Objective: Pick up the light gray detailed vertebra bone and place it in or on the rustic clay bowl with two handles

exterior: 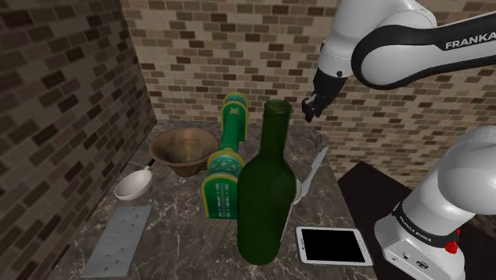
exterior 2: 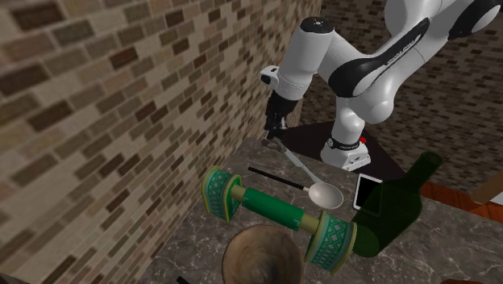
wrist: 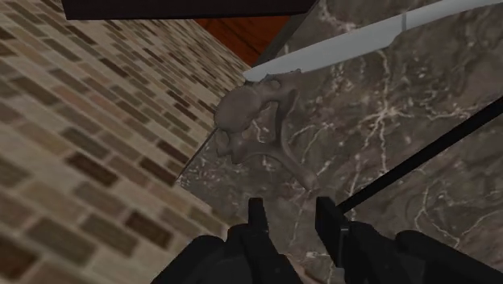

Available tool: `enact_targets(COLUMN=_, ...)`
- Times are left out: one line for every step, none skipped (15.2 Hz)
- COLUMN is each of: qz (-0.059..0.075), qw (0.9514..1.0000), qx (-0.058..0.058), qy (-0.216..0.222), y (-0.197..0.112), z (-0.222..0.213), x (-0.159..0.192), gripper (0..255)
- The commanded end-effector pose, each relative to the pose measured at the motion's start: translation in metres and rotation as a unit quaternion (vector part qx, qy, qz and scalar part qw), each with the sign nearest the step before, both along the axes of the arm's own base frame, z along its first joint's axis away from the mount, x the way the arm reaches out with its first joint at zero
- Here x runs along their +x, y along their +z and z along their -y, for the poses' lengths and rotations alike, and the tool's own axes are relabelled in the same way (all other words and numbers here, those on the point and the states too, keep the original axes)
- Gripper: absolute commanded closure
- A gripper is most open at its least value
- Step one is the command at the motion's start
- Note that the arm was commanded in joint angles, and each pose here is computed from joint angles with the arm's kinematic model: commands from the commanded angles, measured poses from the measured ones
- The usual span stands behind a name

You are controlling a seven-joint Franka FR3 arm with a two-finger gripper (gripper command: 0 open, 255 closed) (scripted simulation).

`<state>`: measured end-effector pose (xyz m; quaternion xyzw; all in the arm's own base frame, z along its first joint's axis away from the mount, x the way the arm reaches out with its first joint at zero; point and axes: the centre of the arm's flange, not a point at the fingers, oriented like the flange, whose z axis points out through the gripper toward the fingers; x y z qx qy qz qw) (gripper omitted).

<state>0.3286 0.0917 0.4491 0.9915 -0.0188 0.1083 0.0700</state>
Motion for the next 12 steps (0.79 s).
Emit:
enact_targets(qz=-0.001, qw=0.9995, qx=-0.017, qy=-0.027, y=-0.011, z=-0.009, x=-0.007, gripper=0)
enact_targets(qz=-0.003, qw=0.9979, qx=-0.034, qy=-0.055, y=-0.021, z=-0.019, x=-0.013, gripper=0)
enact_targets(qz=-0.004, qw=0.9954, qx=-0.05, qy=-0.082, y=-0.033, z=-0.028, x=-0.019, gripper=0)
enact_targets(qz=-0.005, qw=0.9925, qx=-0.064, qy=-0.104, y=-0.042, z=-0.036, x=-0.023, gripper=0)
enact_targets(qz=-0.005, qw=0.9925, qx=-0.064, qy=-0.104, y=-0.047, z=-0.034, x=-0.022, gripper=0)
enact_targets(qz=-0.005, qw=0.9925, qx=-0.064, qy=-0.104, y=-0.052, z=-0.033, x=-0.021, gripper=0)
enact_targets(qz=-0.005, qw=0.9925, qx=-0.064, qy=-0.104, y=-0.057, z=-0.031, x=-0.021, gripper=0)
enact_targets(qz=-0.005, qw=0.9925, qx=-0.064, qy=-0.104, y=-0.062, z=-0.029, x=-0.02, gripper=0)
enact_targets(qz=-0.005, qw=0.9925, qx=-0.064, qy=-0.104, y=-0.067, z=-0.028, x=-0.019, gripper=0)
enact_targets(qz=-0.005, qw=0.9925, qx=-0.064, qy=-0.104, y=-0.072, z=-0.026, x=-0.018, gripper=0)
enact_targets(qz=-0.005, qw=0.9925, qx=-0.064, qy=-0.104, y=-0.077, z=-0.025, x=-0.017, gripper=0)
enact_targets(qz=-0.005, qw=0.9925, qx=-0.064, qy=-0.104, y=-0.08, z=-0.024, x=-0.017, gripper=0)
